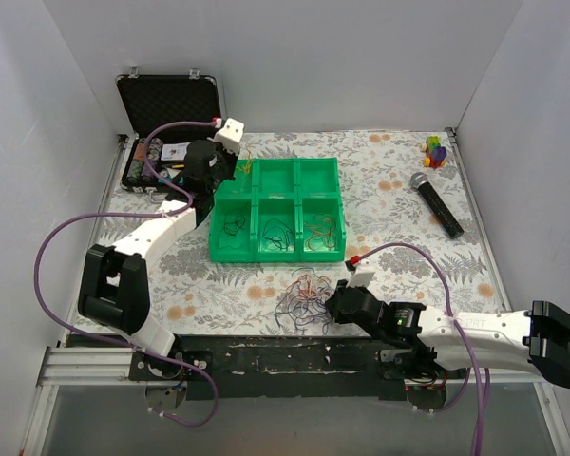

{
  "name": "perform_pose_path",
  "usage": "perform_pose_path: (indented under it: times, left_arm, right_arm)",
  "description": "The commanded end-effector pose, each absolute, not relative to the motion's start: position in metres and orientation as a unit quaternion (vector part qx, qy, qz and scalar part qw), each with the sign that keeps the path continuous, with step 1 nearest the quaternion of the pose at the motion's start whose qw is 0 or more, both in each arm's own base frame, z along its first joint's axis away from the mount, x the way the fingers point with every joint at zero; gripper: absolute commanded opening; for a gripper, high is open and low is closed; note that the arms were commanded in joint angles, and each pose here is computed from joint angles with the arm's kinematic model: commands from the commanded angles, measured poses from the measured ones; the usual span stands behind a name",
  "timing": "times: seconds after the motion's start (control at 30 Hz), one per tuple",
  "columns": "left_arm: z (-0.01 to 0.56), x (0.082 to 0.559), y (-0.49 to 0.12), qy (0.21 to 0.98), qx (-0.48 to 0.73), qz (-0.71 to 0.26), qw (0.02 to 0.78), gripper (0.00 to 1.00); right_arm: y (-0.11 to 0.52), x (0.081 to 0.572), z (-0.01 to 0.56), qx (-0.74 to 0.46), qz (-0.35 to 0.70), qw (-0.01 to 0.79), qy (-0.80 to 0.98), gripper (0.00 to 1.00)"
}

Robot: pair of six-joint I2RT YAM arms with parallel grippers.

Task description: Untangle the cables

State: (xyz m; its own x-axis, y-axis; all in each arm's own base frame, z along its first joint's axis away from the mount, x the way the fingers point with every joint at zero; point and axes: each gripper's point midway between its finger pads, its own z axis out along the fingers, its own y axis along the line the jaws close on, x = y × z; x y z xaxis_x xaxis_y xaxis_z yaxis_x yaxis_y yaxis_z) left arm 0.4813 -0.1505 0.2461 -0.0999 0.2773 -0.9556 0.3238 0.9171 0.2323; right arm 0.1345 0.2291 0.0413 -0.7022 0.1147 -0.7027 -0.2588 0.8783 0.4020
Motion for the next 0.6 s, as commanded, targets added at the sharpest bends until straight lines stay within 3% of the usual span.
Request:
perform_pose_path:
  times: [0.0, 0.57]
  left_arm:
    - [0.227, 0.472, -0.146, 0.748, 0.216, -0.015, 0.628, 0.0]
    - [0.165, 0.498, -0.125, 0.788, 0.225, 0.069, 0.569, 0.0]
  right_arm:
    - [0.232, 0.139, 0.049, -0.027, 0.248, 0.396, 0.884, 0.2]
    - [0.232, 0.14, 0.05, -0.033, 0.236, 0.395, 0.887, 0.21]
